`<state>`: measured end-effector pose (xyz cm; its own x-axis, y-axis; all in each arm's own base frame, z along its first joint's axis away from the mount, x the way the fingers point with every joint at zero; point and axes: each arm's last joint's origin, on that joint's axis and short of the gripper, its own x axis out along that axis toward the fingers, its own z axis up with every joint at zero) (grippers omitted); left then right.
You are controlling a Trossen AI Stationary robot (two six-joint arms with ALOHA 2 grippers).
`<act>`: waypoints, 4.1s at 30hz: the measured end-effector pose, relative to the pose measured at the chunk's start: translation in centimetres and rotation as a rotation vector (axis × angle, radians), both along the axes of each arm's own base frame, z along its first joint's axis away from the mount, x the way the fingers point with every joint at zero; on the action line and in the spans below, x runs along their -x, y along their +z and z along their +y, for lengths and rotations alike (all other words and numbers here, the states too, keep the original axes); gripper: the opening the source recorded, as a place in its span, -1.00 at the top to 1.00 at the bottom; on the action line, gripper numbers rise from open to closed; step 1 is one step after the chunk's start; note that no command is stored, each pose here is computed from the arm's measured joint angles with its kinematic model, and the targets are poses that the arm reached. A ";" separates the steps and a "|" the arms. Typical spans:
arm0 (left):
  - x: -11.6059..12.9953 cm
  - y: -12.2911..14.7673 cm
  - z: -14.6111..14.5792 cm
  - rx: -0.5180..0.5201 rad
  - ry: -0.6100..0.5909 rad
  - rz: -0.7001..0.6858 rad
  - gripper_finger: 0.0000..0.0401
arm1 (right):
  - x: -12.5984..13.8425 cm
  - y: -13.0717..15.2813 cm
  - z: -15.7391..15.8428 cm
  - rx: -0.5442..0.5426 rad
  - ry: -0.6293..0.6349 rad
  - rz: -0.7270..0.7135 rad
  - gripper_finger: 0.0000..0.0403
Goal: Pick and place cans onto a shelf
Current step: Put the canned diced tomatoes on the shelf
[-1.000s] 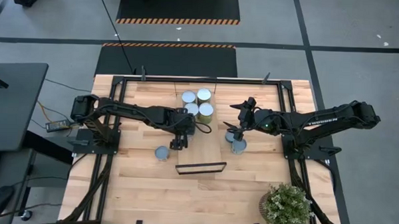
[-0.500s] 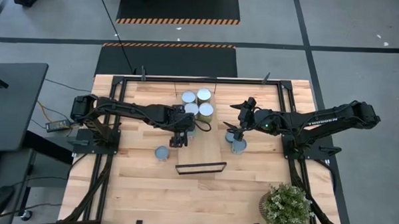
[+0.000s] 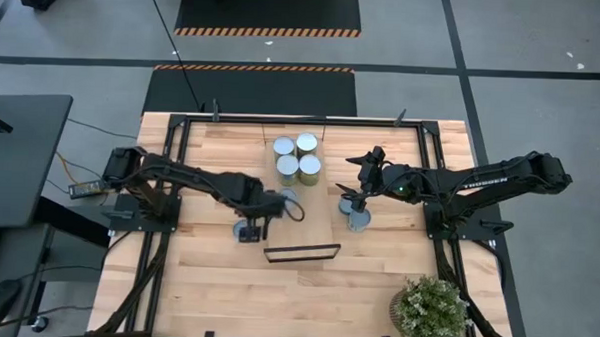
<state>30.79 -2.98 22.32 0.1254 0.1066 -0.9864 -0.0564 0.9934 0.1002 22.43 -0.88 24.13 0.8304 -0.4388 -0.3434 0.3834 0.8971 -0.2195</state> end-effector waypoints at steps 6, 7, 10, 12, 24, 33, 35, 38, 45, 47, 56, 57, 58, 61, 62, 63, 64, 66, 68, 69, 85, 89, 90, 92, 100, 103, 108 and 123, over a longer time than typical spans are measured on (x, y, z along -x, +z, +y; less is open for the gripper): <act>1.9 -0.1 -2.4 0.027 0.081 0.151 -0.95 | 0.0 0.0 0.0 -0.004 0.000 -0.003 -0.85; 2.1 -0.1 -2.8 0.041 0.078 0.171 -0.95 | 0.0 0.0 0.0 -0.004 0.001 -0.003 -0.85; 2.6 -0.1 -4.0 0.062 0.057 0.194 -0.95 | 0.0 0.0 0.0 -0.005 0.001 -0.003 -0.85; 3.0 -0.1 -4.8 0.037 0.034 0.206 -0.95 | 0.0 0.0 0.0 -0.007 0.000 -0.004 -0.85; 7.5 -2.8 -5.7 -0.044 0.050 0.253 -0.95 | -0.1 0.1 0.1 -0.020 0.020 -0.013 -0.85; 10.1 -2.3 -4.9 0.053 0.199 -0.109 -0.95 | -0.1 0.1 0.1 -0.022 0.023 -0.017 -0.85; 10.4 -3.1 -5.0 0.078 0.228 -0.153 -0.95 | -0.1 0.1 0.1 -0.022 0.022 -0.016 -0.85; 11.0 -4.6 -5.0 0.076 0.273 -0.176 -0.95 | -0.1 0.1 0.1 -0.022 0.023 -0.017 -0.85; 10.1 -6.0 -5.0 0.089 0.321 -0.394 -0.95 | -0.1 0.2 0.1 -0.022 0.023 -0.027 -0.85; 9.8 -6.1 -5.0 0.060 0.325 -0.432 -0.95 | -0.1 0.2 0.1 -0.022 0.023 -0.027 -0.85; 9.0 -7.1 -5.1 0.026 0.295 -0.430 -0.94 | -0.1 0.2 0.1 -0.022 0.023 -0.029 -0.85; 8.9 -7.3 -5.1 0.030 0.288 -0.420 -0.93 | -0.1 0.2 0.1 -0.021 0.023 -0.031 -0.85; 8.8 -7.5 -5.1 0.032 0.280 -0.411 -0.90 | -0.1 0.2 0.1 -0.022 0.023 -0.032 -0.85; 8.5 -7.7 -5.1 0.043 0.265 -0.413 -0.78 | -0.1 0.3 0.1 -0.021 0.024 -0.036 -0.85; 8.4 -7.7 -5.0 0.044 0.266 -0.409 -0.73 | -0.1 0.3 0.1 -0.021 0.023 -0.037 -0.85; 8.4 -7.7 -4.9 0.045 0.271 -0.403 -0.67 | -0.1 0.3 0.1 -0.021 0.023 -0.037 -0.85; 8.3 -7.6 -4.7 0.040 0.274 -0.394 -0.61 | -0.1 0.3 0.1 -0.021 0.024 -0.037 -0.85; 7.9 -7.1 -4.3 0.039 0.271 -0.380 -0.49 | -0.1 0.3 0.1 -0.021 0.023 -0.038 -0.85; 7.4 -6.2 -3.9 0.033 0.258 -0.370 -0.41 | -0.2 0.3 0.1 -0.021 0.023 -0.042 -0.85; 7.1 -5.6 -3.7 0.024 0.251 -0.364 -0.41 | -0.2 0.3 0.1 -0.021 0.023 -0.044 -0.85; 3.6 -1.3 2.6 -0.042 0.260 -0.413 -0.49 | -0.2 0.3 0.3 -0.013 0.037 -0.040 -0.85; 2.5 -1.0 2.9 -0.022 0.232 -0.514 -0.48 | -0.2 0.4 0.3 -0.013 0.037 -0.041 -0.85; 2.2 -1.1 2.9 -0.021 0.224 -0.529 -0.48 | -0.2 0.4 0.3 -0.013 0.037 -0.042 -0.85; 1.7 -1.4 2.9 -0.024 0.210 -0.547 -0.48 | -0.2 0.4 0.3 -0.013 0.036 -0.045 -0.85; -0.8 -3.9 2.8 -0.029 0.187 -0.591 -0.49 | -0.2 0.4 0.3 -0.010 0.038 -0.045 -0.85; -1.3 -4.2 2.8 -0.031 0.179 -0.615 -0.49 | -0.2 0.4 0.3 -0.010 0.038 -0.045 -0.85; -1.3 -4.2 3.0 -0.100 0.180 -0.620 -0.49 | -0.2 0.4 0.3 -0.010 0.038 -0.044 -0.85; -1.3 -4.0 3.1 -0.117 0.174 -0.635 -0.50 | -0.2 0.4 0.3 -0.011 0.043 -0.044 -0.85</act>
